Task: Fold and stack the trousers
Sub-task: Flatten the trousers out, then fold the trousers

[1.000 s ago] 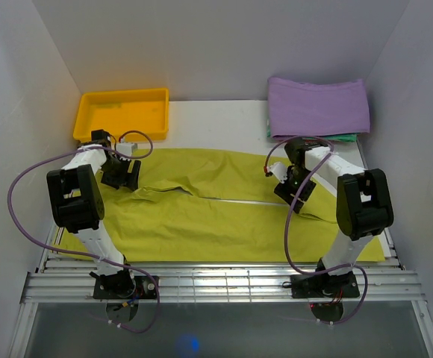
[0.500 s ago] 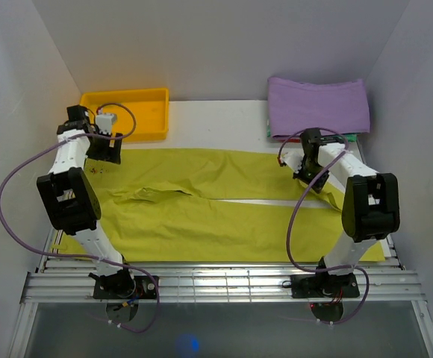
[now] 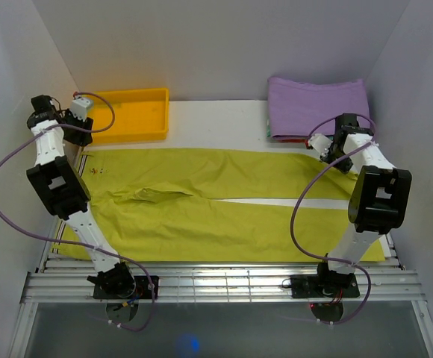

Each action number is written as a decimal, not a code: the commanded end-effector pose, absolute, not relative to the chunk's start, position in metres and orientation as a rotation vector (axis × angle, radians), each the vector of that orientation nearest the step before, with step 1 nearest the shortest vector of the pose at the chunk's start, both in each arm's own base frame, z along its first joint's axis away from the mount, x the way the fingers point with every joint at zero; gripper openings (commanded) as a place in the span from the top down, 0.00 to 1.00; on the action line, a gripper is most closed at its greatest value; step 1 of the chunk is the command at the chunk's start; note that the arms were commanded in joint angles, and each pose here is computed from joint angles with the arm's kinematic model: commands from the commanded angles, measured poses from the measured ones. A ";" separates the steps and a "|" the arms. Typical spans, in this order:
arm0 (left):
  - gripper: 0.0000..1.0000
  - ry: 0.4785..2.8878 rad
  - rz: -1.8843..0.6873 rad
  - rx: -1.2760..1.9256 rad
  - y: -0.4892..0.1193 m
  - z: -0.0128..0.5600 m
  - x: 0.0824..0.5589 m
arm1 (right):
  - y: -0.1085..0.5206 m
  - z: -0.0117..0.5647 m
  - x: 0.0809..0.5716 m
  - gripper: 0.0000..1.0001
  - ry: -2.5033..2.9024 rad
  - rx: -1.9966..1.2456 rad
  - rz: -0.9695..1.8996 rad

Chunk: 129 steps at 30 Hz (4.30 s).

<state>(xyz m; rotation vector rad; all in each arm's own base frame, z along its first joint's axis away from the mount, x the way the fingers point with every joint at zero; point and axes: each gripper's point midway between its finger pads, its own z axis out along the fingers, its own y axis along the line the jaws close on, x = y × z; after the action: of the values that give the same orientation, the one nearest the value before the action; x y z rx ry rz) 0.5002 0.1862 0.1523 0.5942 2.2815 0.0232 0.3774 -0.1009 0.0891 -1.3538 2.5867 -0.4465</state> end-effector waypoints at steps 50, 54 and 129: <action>0.30 2.068 -0.273 1.393 0.174 0.043 0.478 | -0.165 0.093 0.426 0.92 2.418 -1.576 -0.523; 0.30 2.085 -0.330 1.439 0.161 0.019 0.473 | -0.164 0.092 0.428 0.92 2.415 -1.581 -0.520; 0.05 1.773 -0.003 1.619 0.132 0.103 0.342 | -0.207 0.144 0.350 0.92 2.211 -1.409 -0.317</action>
<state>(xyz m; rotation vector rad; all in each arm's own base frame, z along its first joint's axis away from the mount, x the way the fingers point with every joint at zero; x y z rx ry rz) 0.3401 0.1342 0.0909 1.5130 1.8502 -0.0354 0.3431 -0.2010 0.1311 -1.2022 2.3057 -0.2605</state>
